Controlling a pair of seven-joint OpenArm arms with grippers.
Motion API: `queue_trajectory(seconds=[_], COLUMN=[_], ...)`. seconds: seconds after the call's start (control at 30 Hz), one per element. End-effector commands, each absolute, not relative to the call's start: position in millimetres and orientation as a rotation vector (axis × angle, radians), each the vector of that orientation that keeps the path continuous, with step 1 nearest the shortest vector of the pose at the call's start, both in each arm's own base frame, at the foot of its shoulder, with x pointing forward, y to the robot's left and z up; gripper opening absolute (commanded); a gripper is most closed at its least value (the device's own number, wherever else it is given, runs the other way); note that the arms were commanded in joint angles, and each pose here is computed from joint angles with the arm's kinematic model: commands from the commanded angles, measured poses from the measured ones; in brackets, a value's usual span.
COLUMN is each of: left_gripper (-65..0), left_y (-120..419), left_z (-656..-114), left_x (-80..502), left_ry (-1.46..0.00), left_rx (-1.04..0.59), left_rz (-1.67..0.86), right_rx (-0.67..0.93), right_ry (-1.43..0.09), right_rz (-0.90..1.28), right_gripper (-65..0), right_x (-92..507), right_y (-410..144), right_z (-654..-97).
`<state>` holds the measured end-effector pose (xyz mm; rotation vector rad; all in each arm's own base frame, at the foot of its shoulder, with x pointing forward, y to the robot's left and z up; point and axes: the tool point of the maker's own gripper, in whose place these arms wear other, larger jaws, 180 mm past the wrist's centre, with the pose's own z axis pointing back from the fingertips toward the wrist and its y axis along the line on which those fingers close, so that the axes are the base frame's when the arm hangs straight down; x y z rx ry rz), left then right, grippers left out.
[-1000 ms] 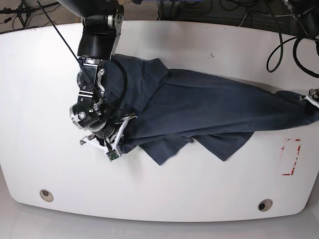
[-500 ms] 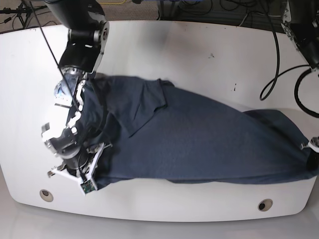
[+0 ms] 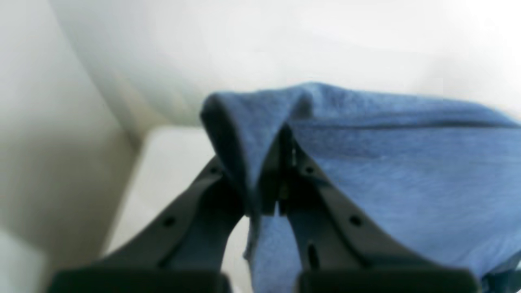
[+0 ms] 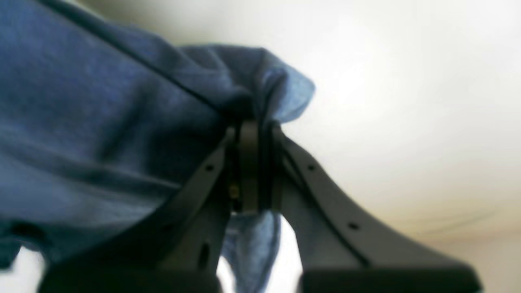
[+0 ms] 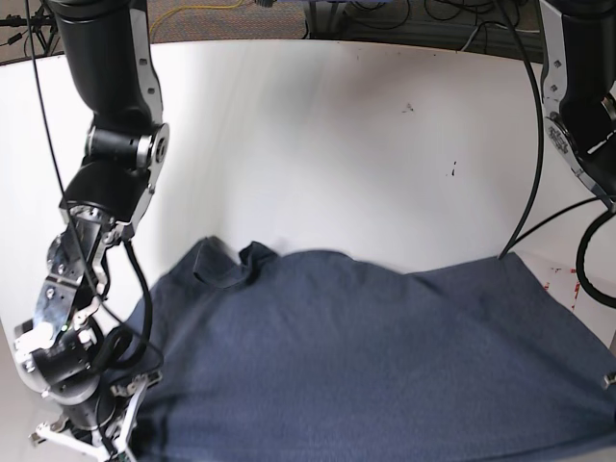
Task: Fold the T-shirt properly
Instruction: 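Lift the shirt with both grippers and lay it flat on the table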
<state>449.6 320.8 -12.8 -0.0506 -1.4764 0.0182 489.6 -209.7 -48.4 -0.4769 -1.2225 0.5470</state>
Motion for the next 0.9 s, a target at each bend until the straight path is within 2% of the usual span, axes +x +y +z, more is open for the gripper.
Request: queue_trajectory(seconds=[0.0, 0.23, 0.47, 0.63, 0.87], left_gripper=[-65.0, -65.0, -65.0, -65.0, -65.0], left_y=[332.0, 346.6, 362.3, 355.9, 355.8], left_z=[41.5, 101.6, 118.6, 107.7, 39.4], left_x=[450.3, 455.1, 457.9, 464.4, 469.6], left_ry=[-1.601, -1.696, -1.701, -1.667, -1.556], left_rx=[-0.007, -0.056, -0.085, -0.080, -0.164], left_rz=[0.036, 0.083, 0.118, 0.096, 0.118], right_rx=[-0.596, -0.697, -0.736, -0.741, -0.728], right_ry=[-1.299, -1.381, -1.388, -1.380, -1.315], right_rz=[0.512, 0.521, 0.505, 0.505, 0.543], right_gripper=[-65.0, -65.0, -65.0, -65.0, -65.0], right_x=[486.5, 481.1, 475.8, 472.7, 464.5], right_y=[-226.3, -228.4, -234.2, -234.5, -229.7], right_z=[9.0, 70.5, 87.5, 81.1, 29.9])
